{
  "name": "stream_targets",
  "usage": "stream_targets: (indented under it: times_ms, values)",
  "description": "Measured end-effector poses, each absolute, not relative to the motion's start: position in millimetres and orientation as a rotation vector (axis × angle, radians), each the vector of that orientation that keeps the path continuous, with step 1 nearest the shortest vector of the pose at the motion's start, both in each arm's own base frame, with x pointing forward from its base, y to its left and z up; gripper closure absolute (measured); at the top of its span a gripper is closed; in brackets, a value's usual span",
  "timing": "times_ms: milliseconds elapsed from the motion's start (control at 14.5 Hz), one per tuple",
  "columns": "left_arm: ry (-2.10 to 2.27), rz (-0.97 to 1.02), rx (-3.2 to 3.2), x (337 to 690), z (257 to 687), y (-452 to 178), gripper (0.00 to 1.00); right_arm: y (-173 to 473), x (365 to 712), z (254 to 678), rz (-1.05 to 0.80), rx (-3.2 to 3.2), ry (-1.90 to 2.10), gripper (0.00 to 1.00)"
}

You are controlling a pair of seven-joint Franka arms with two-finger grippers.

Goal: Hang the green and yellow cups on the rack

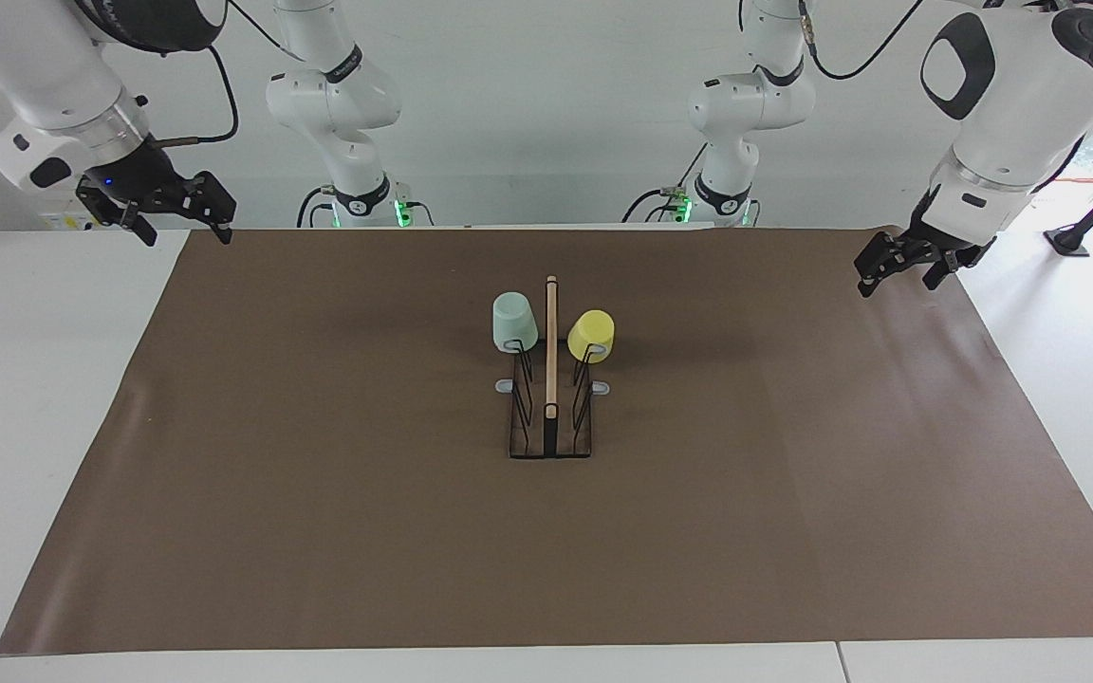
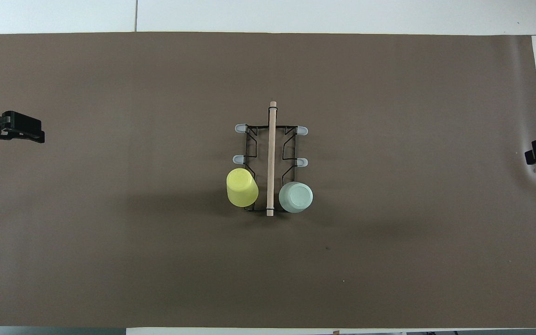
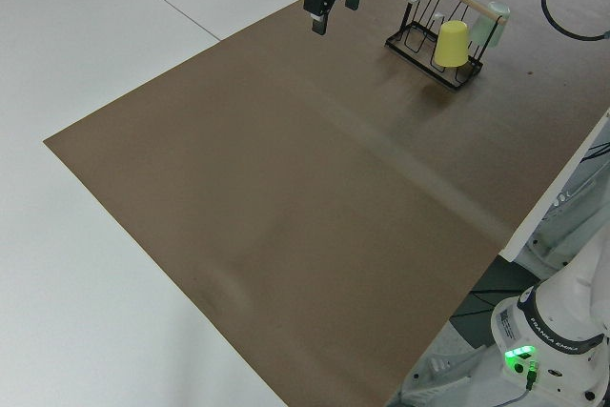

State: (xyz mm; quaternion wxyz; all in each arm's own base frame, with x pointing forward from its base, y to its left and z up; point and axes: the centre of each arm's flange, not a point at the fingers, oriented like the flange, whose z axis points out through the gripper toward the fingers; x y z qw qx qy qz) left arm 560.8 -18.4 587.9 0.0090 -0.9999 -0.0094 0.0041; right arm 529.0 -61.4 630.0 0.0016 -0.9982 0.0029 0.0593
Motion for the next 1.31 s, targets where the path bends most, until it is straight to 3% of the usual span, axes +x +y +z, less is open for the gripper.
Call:
stream_targets:
  times_ms: [1313]
  values:
    - [-0.03, 0.014, -3.123, 561, 588, -18, 0.0, -49, 539, 631, 0.103, -3.146, 0.073, 0.0]
